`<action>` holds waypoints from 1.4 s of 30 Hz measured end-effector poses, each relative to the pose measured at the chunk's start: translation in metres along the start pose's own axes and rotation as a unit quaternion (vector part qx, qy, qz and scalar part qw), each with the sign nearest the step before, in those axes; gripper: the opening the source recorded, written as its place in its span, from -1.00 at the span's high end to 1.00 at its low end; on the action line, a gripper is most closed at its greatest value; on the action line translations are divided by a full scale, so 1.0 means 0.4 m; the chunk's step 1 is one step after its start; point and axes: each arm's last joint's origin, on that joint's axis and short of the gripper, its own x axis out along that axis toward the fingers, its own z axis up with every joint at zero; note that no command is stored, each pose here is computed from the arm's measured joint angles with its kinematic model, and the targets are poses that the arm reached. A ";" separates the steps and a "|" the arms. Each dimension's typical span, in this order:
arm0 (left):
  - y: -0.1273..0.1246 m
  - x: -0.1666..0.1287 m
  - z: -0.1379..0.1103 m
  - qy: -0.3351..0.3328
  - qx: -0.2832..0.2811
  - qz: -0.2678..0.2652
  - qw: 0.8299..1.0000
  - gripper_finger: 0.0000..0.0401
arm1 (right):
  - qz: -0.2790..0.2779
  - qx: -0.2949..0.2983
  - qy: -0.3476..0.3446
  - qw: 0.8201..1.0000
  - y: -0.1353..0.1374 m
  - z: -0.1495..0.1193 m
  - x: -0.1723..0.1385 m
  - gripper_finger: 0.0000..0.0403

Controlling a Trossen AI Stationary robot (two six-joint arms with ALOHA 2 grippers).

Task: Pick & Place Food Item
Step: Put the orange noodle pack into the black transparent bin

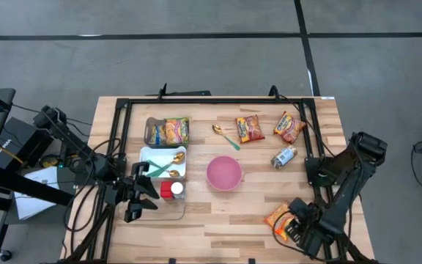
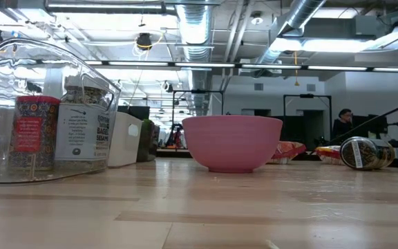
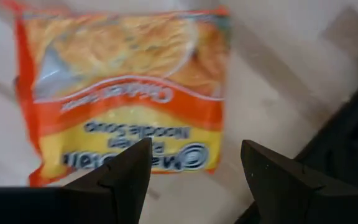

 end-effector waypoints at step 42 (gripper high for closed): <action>0.003 0.004 -0.017 0.050 -0.021 0.041 0.998 0.33 | 0.291 -0.058 -0.165 0.941 0.097 0.110 0.070 -0.19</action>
